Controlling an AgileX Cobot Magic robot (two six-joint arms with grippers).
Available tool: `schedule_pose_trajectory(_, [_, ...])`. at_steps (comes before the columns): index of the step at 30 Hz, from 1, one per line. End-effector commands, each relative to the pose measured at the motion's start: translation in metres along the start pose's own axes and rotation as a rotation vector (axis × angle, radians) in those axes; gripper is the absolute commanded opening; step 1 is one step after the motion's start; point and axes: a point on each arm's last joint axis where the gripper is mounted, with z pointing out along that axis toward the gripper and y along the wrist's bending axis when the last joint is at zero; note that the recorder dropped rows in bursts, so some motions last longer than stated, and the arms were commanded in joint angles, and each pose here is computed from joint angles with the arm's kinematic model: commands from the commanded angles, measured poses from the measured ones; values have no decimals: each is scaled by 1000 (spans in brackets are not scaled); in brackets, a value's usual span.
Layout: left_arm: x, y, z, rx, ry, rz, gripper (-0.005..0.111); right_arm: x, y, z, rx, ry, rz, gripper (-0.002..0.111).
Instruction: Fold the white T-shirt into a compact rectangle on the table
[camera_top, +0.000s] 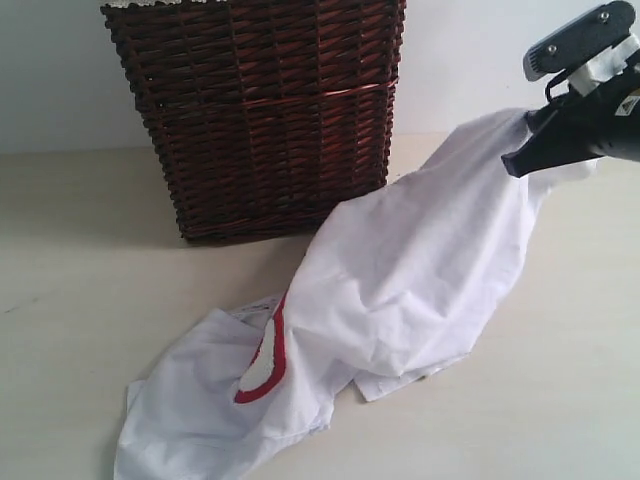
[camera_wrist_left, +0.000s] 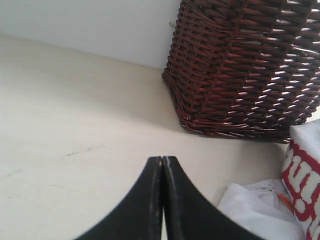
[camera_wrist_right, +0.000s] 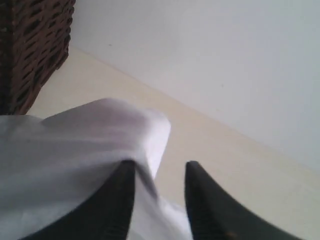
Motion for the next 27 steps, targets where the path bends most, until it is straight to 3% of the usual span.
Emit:
schedule_pose_trajectory(1, [0, -1, -1, 8, -3, -4, 0, 12, 6, 13, -13, 26, 0, 66])
schedule_pose_trajectory(4, [0, -1, -1, 8, -3, -4, 0, 8, 4, 9, -9, 17, 0, 70])
schedule_pose_trajectory(8, [0, -1, -1, 8, -3, -4, 0, -2, 4, -23, -82, 120, -23, 65])
schedule_pose_trajectory(11, [0, -1, -1, 8, -3, -4, 0, 6, 23, -49, -267, 309, -239, 52])
schedule_pose_trajectory(14, [0, -1, -1, 8, -3, -4, 0, 23, 55, -64, -519, 385, -512, 38])
schedule_pose_trajectory(17, [0, -1, -1, 8, -3, -4, 0, 33, 91, -74, -697, 308, -627, 30])
schedule_pose_trajectory(22, [0, -1, -1, 8, -3, -4, 0, 24, 144, -94, -911, 107, -585, 23])
schedule_pose_trajectory(25, [0, -1, -1, 8, -3, -4, 0, 10, 172, -103, -926, 11, -504, 24])
schedule_pose_trajectory(27, [0, -1, -1, 8, -3, -4, 0, 10, 187, -107, -939, -1, -560, 30])
